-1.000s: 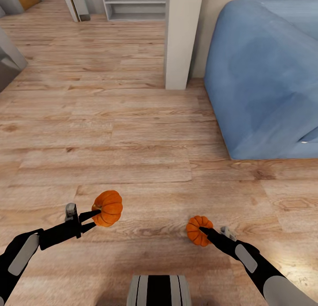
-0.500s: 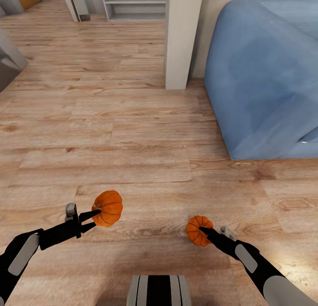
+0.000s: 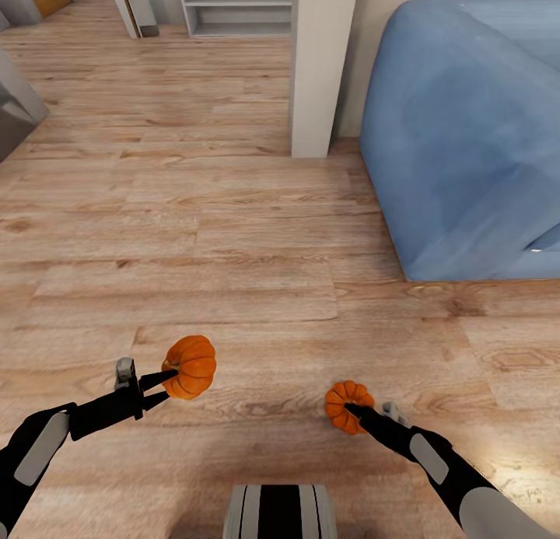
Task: Place each of the two pumpkins and all three candles from the living room inside a cabinet in the living room (use any cabinet), then make sure every cabinet is closed, and position the cauldron so it is next to a table in the living room.
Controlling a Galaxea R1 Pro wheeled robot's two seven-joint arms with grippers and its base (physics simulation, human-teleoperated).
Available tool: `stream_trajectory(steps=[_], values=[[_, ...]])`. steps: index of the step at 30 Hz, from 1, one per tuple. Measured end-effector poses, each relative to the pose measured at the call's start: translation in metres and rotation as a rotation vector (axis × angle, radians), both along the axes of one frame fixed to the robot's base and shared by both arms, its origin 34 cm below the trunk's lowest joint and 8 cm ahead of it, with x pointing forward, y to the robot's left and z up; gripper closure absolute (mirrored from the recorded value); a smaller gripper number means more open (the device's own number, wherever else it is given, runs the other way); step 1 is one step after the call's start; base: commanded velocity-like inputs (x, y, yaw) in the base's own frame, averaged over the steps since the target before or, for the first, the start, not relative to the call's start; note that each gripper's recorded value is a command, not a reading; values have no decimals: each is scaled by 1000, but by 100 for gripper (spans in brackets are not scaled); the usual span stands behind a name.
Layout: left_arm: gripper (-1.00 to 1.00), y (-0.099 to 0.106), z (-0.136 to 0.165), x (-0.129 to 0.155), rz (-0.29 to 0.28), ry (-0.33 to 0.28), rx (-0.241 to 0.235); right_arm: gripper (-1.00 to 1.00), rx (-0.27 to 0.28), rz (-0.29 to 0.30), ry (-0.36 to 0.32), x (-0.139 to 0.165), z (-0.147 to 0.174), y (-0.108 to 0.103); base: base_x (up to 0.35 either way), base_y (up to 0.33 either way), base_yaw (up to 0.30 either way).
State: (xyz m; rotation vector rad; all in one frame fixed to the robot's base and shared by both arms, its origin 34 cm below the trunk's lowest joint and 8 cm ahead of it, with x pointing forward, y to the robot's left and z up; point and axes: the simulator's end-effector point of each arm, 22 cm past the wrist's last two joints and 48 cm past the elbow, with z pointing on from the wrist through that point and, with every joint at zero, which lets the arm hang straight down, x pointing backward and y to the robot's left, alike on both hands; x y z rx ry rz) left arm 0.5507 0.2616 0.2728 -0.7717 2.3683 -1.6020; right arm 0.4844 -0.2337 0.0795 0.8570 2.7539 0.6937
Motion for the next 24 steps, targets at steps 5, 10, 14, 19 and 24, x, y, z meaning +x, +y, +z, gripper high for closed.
stream_trajectory(steps=[5,10,14,19,24], values=[[100,0,0,0,0,1,0,-100,17,-3,6,-4,-1,5,0,0,0],[100,0,0,0,0,1,0,-100,19,16,1,-6,0,7,17,0,0],[100,0,0,0,0,0,0,-100,21,19,0,-6,0,7,5,0,0],[100,0,0,0,0,0,0,-100,21,19,-1,-6,0,7,0,0,0],[100,0,0,0,-1,1,1,-100,21,19,-2,-6,0,7,0,0,0]])
